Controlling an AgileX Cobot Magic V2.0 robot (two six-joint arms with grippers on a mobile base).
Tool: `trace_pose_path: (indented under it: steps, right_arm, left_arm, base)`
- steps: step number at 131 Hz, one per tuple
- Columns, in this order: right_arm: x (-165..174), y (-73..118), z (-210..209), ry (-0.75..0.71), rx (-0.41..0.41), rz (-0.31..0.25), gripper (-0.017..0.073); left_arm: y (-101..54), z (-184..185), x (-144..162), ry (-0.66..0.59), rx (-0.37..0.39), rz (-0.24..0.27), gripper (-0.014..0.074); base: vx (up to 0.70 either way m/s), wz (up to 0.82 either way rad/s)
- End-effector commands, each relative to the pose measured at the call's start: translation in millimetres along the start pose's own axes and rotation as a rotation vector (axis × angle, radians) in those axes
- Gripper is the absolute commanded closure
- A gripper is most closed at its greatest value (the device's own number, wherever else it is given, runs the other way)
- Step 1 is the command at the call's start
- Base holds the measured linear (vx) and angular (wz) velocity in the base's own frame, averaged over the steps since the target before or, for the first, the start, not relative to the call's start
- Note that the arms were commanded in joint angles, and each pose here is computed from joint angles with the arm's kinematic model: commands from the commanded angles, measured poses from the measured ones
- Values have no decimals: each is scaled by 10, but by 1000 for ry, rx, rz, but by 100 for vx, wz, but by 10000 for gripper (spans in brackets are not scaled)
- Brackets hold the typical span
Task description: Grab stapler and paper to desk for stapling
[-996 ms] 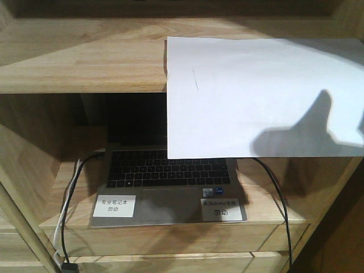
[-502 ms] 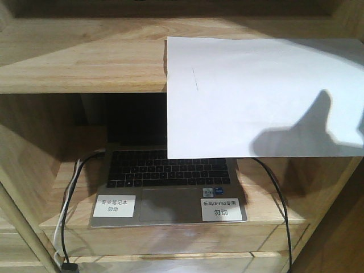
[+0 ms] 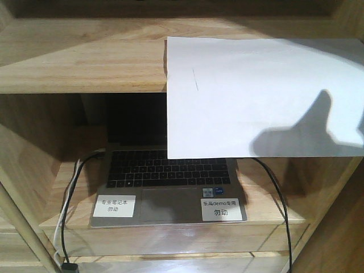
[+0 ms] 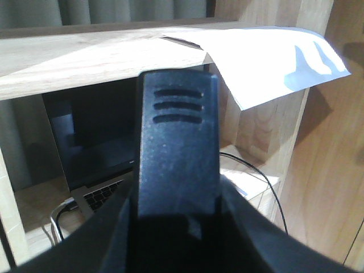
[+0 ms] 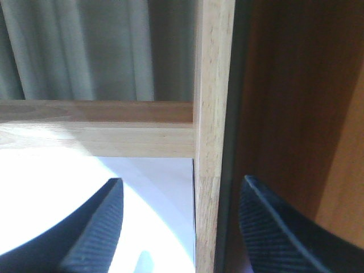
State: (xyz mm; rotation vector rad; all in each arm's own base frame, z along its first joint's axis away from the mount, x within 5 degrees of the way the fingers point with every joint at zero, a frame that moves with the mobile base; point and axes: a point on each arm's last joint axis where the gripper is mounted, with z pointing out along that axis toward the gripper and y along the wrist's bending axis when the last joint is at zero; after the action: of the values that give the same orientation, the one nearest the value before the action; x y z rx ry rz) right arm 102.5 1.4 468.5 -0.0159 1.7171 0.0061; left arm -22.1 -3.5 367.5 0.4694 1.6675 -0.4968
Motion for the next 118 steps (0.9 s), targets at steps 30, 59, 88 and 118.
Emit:
trace_pose_path:
  steps: [30,59,88,118]
  right_arm:
    - [-133,-9,-30,-91,9,-8,139]
    - [-133,-9,-30,-91,9,-8,139]
    - [-133,-9,-30,-91,9,-8,139]
    - [-133,-9,-30,-91,9,-3,95]
  left_arm:
    - [-8,-16,-167,-116,9,-12,600]
    - [-8,-16,-167,-116,9,-12,600]
    - [-8,-16,-167,-116,9,-12,600]
    - [-8,-16,-167,-116,9,-12,600]
  base:
    - [0,0]
    - [0,0]
    - [0,0]
    - [0,0]
